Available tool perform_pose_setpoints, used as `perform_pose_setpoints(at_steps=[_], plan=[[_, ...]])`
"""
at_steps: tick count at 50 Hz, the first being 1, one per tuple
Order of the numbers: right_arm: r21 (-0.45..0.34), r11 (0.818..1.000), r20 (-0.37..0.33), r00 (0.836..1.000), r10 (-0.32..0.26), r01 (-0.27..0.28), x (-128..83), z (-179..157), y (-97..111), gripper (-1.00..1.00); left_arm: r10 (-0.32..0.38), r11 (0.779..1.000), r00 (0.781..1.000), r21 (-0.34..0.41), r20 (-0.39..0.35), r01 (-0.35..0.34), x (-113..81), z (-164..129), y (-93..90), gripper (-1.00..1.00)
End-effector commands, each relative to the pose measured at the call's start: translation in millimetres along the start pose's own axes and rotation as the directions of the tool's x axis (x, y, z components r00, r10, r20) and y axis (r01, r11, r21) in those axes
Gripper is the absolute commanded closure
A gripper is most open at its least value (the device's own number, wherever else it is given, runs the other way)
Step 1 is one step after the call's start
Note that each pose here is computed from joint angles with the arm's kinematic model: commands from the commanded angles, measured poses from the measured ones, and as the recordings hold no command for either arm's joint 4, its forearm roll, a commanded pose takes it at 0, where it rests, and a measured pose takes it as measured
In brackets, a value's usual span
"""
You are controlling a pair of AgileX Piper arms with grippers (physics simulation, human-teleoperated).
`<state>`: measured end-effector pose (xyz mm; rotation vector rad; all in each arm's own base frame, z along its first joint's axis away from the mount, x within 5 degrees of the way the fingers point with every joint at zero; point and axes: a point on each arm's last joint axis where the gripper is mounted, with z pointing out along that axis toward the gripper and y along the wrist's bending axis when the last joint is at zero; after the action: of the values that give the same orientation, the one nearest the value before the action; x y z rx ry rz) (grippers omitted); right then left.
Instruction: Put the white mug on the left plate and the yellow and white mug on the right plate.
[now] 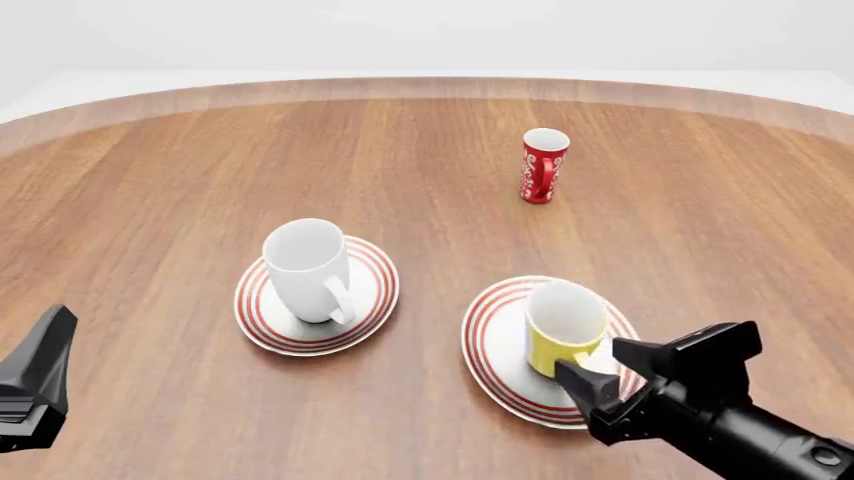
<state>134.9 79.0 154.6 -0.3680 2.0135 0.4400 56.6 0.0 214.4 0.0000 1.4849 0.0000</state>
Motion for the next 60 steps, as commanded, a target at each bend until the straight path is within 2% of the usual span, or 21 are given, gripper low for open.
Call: perform_pose_setpoints(at_steps=[1, 18, 32, 60], plan=[[0.006, 1.0, 0.005, 1.0, 0.001, -0.001, -1, -9, -1, -1.0, 0.0, 1.0, 1.0, 0.0, 0.0, 0.0, 0.0, 0, 0.0, -1.0], [0.01, 1.0, 0.012, 1.0, -0.01, 0.01, -6, -15, -1, -1.0, 0.0, 1.0, 1.0, 0.0, 0.0, 0.0, 0.0, 0, 0.0, -1.0], [0.027, 0.999, 0.048, 0.999, -0.018, 0.017, -13, -32, -3, -1.0, 0.0, 1.0, 1.0, 0.0, 0.0, 0.0, 0.0, 0, 0.0, -1.0], [0.106, 0.994, 0.12, 0.993, -0.001, -0.012, -19, -62, -12, -1.0, 0.0, 1.0, 1.0, 0.0, 0.0, 0.0, 0.0, 0, 0.0, -1.0]])
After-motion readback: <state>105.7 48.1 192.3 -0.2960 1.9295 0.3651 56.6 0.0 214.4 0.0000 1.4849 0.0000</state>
